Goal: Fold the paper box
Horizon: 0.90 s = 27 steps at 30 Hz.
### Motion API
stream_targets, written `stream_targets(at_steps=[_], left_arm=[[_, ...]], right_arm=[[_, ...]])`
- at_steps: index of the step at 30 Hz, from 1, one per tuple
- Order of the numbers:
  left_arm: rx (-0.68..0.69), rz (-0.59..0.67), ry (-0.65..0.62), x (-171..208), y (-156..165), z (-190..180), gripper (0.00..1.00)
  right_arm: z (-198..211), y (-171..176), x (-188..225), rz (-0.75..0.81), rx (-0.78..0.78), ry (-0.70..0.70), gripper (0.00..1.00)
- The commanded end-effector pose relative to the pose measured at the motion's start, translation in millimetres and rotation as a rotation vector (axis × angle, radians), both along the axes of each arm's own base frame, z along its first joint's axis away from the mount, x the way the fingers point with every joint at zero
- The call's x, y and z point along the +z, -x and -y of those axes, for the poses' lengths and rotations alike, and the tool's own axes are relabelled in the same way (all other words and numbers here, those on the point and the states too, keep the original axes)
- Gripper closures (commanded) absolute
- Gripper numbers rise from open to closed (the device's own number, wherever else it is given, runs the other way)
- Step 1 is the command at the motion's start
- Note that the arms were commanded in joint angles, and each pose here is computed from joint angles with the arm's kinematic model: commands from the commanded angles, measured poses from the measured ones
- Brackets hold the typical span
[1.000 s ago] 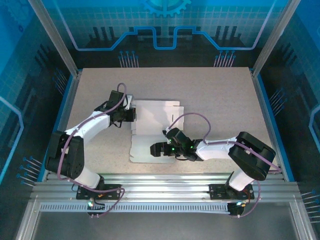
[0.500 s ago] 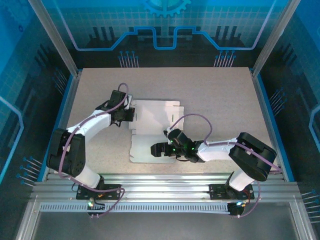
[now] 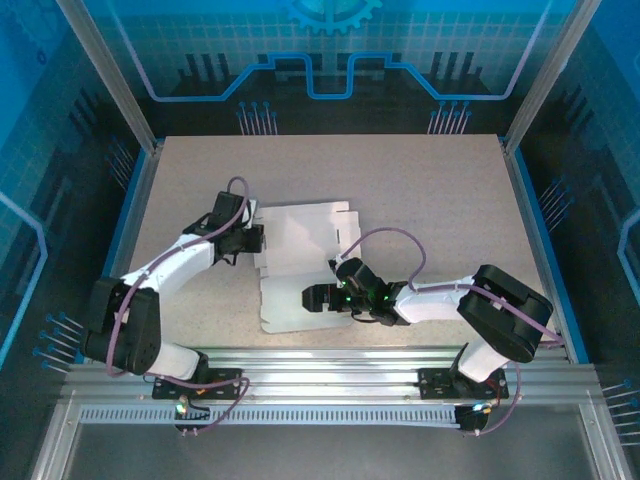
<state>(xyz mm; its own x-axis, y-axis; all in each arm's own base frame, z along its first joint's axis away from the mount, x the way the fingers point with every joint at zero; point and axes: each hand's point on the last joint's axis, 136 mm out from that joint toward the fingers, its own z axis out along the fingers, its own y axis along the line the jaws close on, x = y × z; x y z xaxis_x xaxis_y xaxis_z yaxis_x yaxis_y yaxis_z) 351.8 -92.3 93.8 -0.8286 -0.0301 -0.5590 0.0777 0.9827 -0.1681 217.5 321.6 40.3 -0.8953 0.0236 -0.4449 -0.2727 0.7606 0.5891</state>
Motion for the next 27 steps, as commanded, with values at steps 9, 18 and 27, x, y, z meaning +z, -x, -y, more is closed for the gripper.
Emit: stream_targets(at_steps=[9, 18, 27], left_arm=[[-0.037, 0.115, 0.174, 16.2, 14.7, 27.9, 1.00], [-0.123, 0.196, 0.284, 30.8, 3.2, 62.7, 1.00], [-0.206, 0.244, 0.328, 30.8, -13.4, 99.6, 0.98]], right_arm=[[78.4, 31.4, -75.6, -0.202, -0.145, 0.320, 0.11], [93.9, 15.7, -57.9, -0.145, -0.231, 0.351, 0.15], [83.2, -2.4, -4.1, 0.033, -0.099, 0.324, 0.22]])
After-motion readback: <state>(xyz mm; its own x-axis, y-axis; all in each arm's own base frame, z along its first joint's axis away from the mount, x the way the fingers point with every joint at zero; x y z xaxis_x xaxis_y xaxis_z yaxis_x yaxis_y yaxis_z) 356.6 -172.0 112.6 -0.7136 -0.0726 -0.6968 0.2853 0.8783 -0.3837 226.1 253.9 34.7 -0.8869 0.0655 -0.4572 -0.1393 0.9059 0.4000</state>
